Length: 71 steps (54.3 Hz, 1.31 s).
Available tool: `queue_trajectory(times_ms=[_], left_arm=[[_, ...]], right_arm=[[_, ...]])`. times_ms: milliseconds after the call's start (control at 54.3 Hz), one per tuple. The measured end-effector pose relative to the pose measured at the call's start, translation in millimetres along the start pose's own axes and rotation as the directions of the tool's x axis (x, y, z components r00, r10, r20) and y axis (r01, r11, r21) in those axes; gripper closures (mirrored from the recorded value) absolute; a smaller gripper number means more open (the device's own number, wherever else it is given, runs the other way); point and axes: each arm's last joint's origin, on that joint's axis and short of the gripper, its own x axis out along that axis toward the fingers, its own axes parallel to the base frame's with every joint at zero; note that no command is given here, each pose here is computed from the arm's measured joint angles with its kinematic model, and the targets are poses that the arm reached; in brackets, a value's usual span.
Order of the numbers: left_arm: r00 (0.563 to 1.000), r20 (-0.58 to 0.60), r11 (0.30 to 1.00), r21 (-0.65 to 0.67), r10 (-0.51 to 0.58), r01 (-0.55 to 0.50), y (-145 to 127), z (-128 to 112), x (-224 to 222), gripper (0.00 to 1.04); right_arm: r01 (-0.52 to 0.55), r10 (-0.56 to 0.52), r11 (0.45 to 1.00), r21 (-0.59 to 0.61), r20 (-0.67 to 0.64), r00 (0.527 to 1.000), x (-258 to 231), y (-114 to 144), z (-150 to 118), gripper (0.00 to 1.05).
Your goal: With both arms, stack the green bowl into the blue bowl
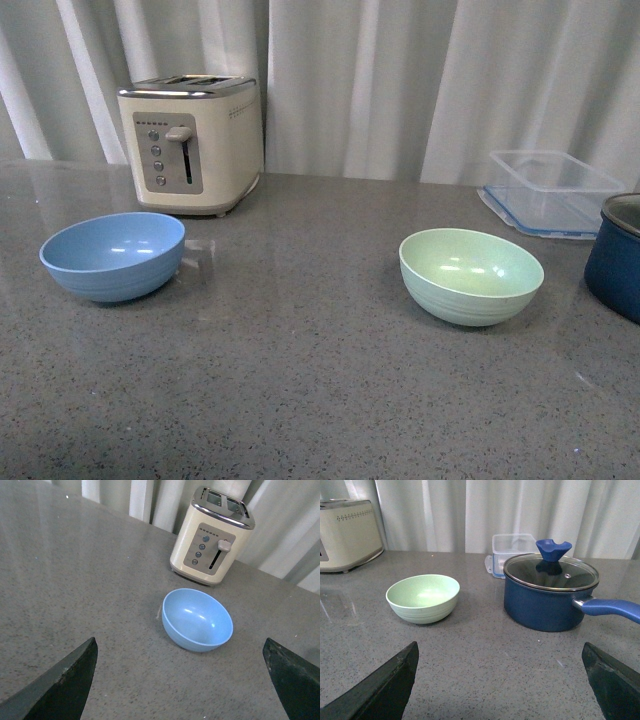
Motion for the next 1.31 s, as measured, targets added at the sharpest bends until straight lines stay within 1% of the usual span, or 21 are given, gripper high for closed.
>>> queue_trajectory(times_ms=[74, 129, 294, 423, 589, 773, 883, 1086, 1307], left_arm=[[1.0, -0.023, 0.997, -0.072, -0.006, 0.004, -1, 14, 17, 0.07], [0.999, -0.035, 0.995, -0.103, 0.003, -0.006, -1, 22, 28, 0.07], [0.982, -0.187, 0.978, -0.195, 0.034, -0.071, 1, 24, 73, 0.07], [0.965, -0.263, 0.968, -0.232, 0.028, -0.091, -3, 28, 105, 0.07], [0.918, -0.391, 0.968, -0.2, 0.06, -0.148, -13, 17, 141, 0.07], [0.883, -0.463, 0.974, -0.151, 0.083, -0.17, -26, 12, 169, 0.07], [0.856, -0.509, 0.975, -0.128, 0.095, -0.184, -33, 9, 193, 0.07], [0.822, -0.556, 0.971, -0.106, 0.122, -0.215, -34, -2, 226, 0.07], [0.801, -0.585, 0.971, -0.096, 0.123, -0.219, -37, -12, 244, 0.07]], right_arm=[[0.0, 0.0, 1.0, 0.0, 0.0, 1.0, 0, 0, 0, 0.1], [0.0, 0.0, 1.0, 0.0, 0.0, 1.0, 0, 0, 0, 0.1], [0.0, 0.0, 1.0, 0.0, 0.0, 1.0, 0, 0, 0, 0.1], [0.0, 0.0, 1.0, 0.0, 0.0, 1.0, 0, 0, 0, 0.1], [0.0, 0.0, 1.0, 0.0, 0.0, 1.0, 0, 0, 0, 0.1], [0.0, 0.0, 1.0, 0.0, 0.0, 1.0, 0, 0, 0, 0.1], [0.0, 0.0, 1.0, 0.0, 0.0, 1.0, 0, 0, 0, 0.1], [0.0, 0.0, 1.0, 0.0, 0.0, 1.0, 0, 0, 0, 0.1], [0.0, 0.0, 1.0, 0.0, 0.0, 1.0, 0, 0, 0, 0.1]])
